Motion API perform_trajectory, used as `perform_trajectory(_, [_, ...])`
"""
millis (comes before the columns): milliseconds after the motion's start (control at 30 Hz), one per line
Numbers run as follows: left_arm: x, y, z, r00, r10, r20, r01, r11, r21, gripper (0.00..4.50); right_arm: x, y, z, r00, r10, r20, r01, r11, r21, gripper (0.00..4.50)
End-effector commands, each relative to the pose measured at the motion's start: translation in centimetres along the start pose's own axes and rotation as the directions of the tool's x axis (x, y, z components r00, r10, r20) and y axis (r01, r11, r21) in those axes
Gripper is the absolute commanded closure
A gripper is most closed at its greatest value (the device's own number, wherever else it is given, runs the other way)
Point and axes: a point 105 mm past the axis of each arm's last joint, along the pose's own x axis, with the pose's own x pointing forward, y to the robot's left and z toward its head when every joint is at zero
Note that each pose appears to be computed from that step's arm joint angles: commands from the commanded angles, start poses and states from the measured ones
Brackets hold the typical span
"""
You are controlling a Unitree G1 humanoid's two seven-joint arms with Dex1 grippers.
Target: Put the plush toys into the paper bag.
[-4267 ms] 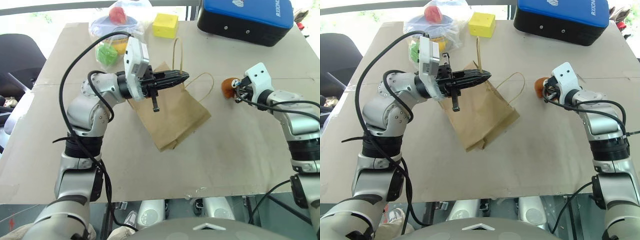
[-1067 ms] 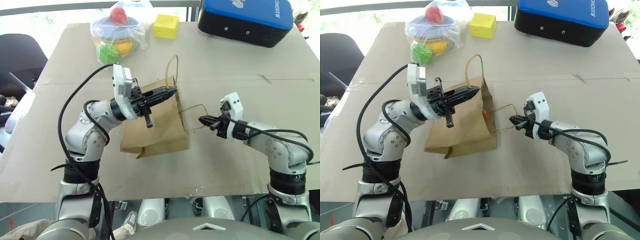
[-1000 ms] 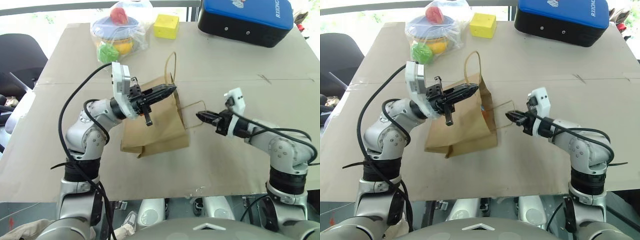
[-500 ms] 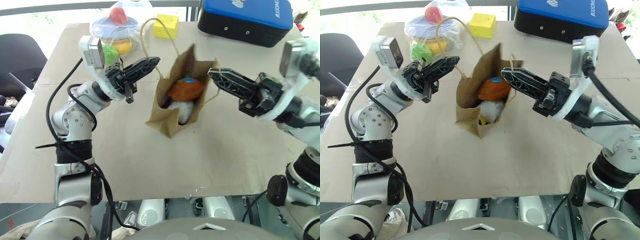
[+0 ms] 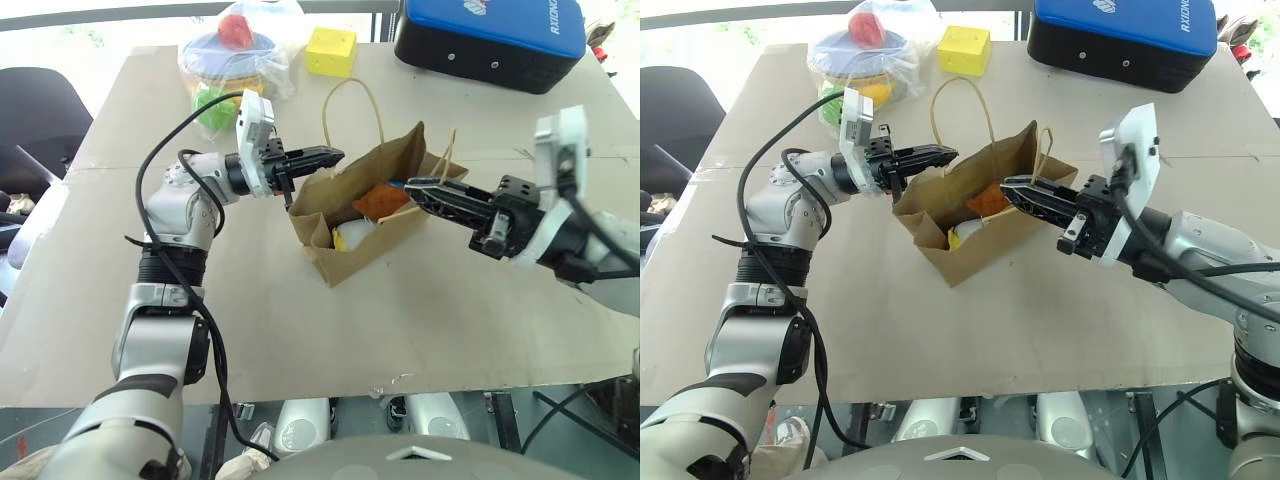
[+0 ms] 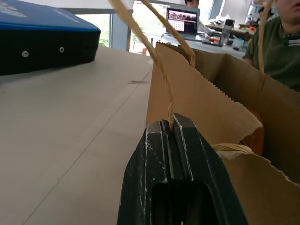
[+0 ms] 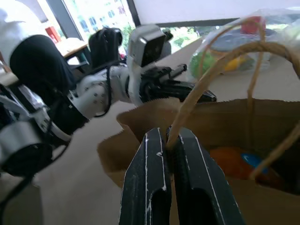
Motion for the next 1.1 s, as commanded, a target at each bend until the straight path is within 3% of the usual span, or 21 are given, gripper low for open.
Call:
perform_trajectory(33, [-0.9, 0.7, 1.5, 1.000, 0.019, 0.006, -0.020, 0.997, 0.081, 3.79, -0.3, 0.6, 1.0, 0.999, 0.038, 0.027, -0.035, 0.995, -0.099, 3.63])
perform_trajectory(167, [-1.8, 0.4, 2.8, 0.997, 0.001, 0.078, -0.004, 0.999, 0.033, 2.18, -0.7, 0.1, 1.9, 0.999, -0.007, 0.034, 0.013, 0.980, -0.197, 1.82])
perform_trajectory(267, [-3.0, -0.6, 3.1, 0.993, -0.026, 0.113, 0.032, 0.998, -0.050, 0.98, -1.7, 1.0, 1.8, 0.999, 0.038, -0.020, -0.041, 0.975, -0.216, 0.63])
perform_trajectory(300, [-3.4, -0.9, 3.1, 0.994, -0.031, 0.109, 0.039, 0.996, -0.076, 0.33, -2.0, 1.5, 1.7, 0.997, 0.059, -0.049, -0.069, 0.974, -0.217, 0.60])
perform_trajectory(333, [-4.1, -1.2, 3.1, 0.994, -0.031, 0.106, 0.043, 0.993, -0.107, 0.02, -2.4, 1.8, 1.7, 0.996, 0.069, -0.064, -0.081, 0.974, -0.214, 0.60])
perform_trajectory(533, [-7.3, -3.7, 2.5, 0.995, -0.052, 0.082, 0.070, 0.969, -0.235, 0.02, -4.1, 1.4, 2.1, 0.997, 0.029, -0.068, -0.040, 0.984, -0.174, 0.60])
perform_trajectory(633, [-8.0, -5.5, 1.7, 0.993, -0.088, 0.074, 0.106, 0.948, -0.299, 0.02, -4.6, 1.5, 0.7, 0.991, 0.022, -0.129, -0.042, 0.987, -0.154, 0.60])
perform_trajectory(900, [-6.9, -7.7, -0.7, 0.992, -0.124, 0.002, 0.120, 0.956, -0.269, 0.00, -2.0, 1.4, -7.4, 0.930, 0.111, -0.350, -0.192, 0.959, -0.206, 4.28])
perform_trajectory(1100, [-6.6, -8.8, -2.0, 0.987, -0.159, -0.033, 0.146, 0.958, -0.248, 0.00, 1.4, 0.2, -8.6, 0.943, 0.167, -0.288, -0.246, 0.933, -0.262, 4.43])
